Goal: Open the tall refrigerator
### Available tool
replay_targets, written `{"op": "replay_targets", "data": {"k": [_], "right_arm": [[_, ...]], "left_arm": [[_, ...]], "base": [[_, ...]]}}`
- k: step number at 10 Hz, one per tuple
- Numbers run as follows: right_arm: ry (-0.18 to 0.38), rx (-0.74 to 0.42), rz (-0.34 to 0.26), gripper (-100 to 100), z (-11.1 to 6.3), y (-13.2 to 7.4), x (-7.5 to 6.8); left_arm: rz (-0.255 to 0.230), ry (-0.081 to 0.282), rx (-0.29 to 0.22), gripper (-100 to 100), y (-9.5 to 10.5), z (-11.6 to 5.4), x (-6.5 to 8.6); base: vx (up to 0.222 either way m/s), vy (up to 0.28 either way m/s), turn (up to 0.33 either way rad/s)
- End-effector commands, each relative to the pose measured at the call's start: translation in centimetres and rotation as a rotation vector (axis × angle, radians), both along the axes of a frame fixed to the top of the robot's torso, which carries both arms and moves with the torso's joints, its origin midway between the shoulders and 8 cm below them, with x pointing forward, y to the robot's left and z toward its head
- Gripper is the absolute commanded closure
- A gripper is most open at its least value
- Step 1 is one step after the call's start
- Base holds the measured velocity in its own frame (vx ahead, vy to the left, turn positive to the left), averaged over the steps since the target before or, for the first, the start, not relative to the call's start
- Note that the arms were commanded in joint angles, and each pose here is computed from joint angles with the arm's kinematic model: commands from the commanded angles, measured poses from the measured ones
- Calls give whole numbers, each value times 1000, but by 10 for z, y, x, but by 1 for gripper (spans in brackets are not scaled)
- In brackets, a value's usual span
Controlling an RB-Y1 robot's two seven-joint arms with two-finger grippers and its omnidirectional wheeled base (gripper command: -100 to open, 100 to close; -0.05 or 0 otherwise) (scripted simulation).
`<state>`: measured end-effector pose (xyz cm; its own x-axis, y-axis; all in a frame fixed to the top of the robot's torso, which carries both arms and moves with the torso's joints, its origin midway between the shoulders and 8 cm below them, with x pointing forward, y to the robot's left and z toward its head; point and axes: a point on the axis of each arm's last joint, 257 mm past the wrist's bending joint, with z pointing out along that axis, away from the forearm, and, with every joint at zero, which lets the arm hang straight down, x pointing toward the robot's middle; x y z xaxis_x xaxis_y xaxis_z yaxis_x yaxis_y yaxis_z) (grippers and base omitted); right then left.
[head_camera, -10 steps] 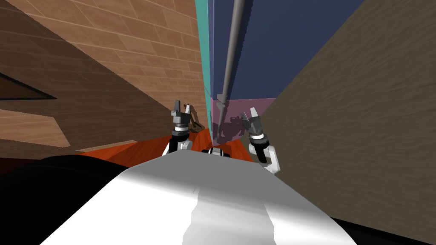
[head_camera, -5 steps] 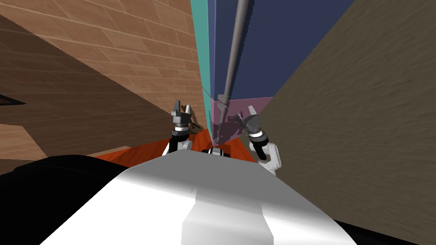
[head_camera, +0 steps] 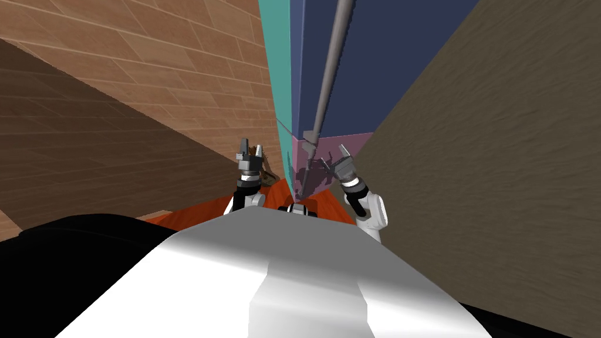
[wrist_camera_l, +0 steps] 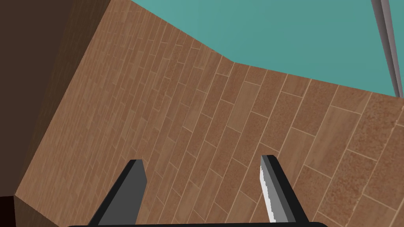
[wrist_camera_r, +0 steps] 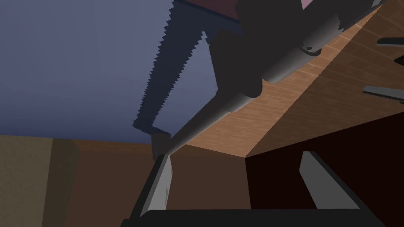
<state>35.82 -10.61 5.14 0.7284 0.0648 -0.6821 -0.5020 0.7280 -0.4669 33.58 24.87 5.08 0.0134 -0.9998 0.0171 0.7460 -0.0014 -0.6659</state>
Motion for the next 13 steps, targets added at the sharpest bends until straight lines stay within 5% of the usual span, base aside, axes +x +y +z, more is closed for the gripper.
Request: {"op": "replay_targets", "data": {"k": [1,13], "right_arm": [[-62,-96,-51,-100,-5,6,7],[-374,-547,-285,-100,-31,22,48]], "left_arm": [[0,0,0,0,0,0,0],[0,0,0,0,0,0,0]], "base": [[0,86,-99],[-8,82,-120]]}}
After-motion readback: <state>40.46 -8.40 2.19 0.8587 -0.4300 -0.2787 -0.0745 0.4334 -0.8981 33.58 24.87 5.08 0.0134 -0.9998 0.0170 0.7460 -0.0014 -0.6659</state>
